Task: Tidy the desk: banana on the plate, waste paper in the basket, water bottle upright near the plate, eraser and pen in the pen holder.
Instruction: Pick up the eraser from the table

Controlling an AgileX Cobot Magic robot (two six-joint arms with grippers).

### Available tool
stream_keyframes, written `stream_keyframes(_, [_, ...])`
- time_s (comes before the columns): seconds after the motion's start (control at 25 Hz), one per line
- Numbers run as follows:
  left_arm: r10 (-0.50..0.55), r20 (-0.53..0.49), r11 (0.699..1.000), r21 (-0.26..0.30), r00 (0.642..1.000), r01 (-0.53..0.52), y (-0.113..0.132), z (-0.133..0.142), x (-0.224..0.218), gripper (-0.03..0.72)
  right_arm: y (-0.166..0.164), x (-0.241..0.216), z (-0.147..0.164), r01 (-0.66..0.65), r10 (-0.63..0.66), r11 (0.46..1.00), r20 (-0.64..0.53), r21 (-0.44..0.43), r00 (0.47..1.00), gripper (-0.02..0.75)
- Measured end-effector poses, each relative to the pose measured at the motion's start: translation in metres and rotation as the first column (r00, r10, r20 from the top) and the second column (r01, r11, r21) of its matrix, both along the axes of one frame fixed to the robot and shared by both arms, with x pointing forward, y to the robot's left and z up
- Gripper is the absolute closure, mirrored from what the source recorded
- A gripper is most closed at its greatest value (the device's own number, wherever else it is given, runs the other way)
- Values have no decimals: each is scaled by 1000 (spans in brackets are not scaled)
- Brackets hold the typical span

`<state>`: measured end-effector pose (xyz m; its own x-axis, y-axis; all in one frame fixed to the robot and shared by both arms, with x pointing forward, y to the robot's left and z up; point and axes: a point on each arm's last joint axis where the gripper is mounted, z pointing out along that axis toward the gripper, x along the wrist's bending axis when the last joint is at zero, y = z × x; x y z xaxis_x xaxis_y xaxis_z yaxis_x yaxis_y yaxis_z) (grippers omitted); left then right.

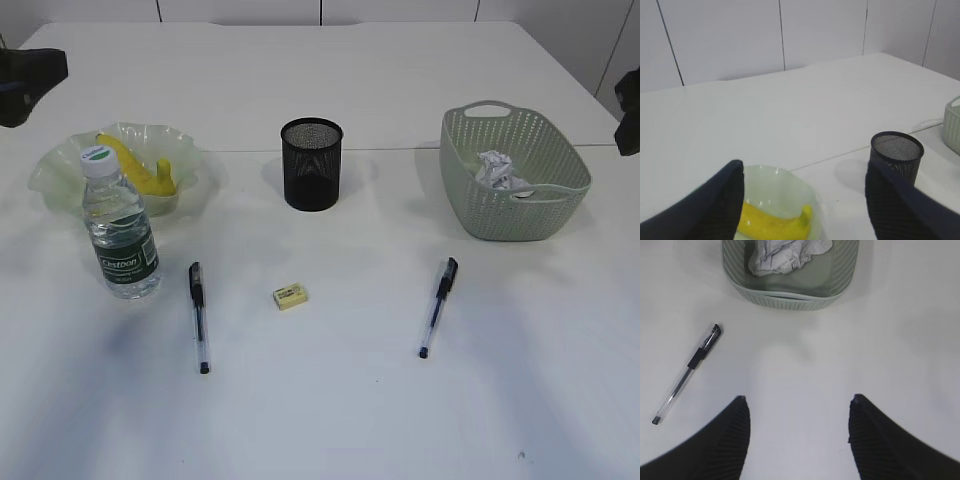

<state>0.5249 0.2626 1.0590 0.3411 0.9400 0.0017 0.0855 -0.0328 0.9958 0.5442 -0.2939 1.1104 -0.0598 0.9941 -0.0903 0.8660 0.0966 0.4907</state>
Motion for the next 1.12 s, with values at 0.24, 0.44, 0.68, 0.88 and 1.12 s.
stream_keyframes(0.24, [99,-99,995,7,990,-99,9,13,-20,166,0,0,0,0,0,1000,0,0,1000,272])
stream_keyframes(0.44, [75,-80,994,86,994,-68,8,17,-25,168,0,0,0,0,0,1000,0,0,1000,272])
stream_keyframes(0.68, [-55,-53,936,345,997,70,1,11,-29,169,0,0,0,-3,3,1000,0,-2,1000,272])
stream_keyframes(0.88, [-70,-58,923,374,996,87,0,10,-30,169,0,0,0,-5,5,1000,0,-3,1000,272])
stream_keyframes(1.12, [-61,-72,939,335,996,81,0,10,-30,186,0,0,0,-7,7,1000,0,-4,1000,272])
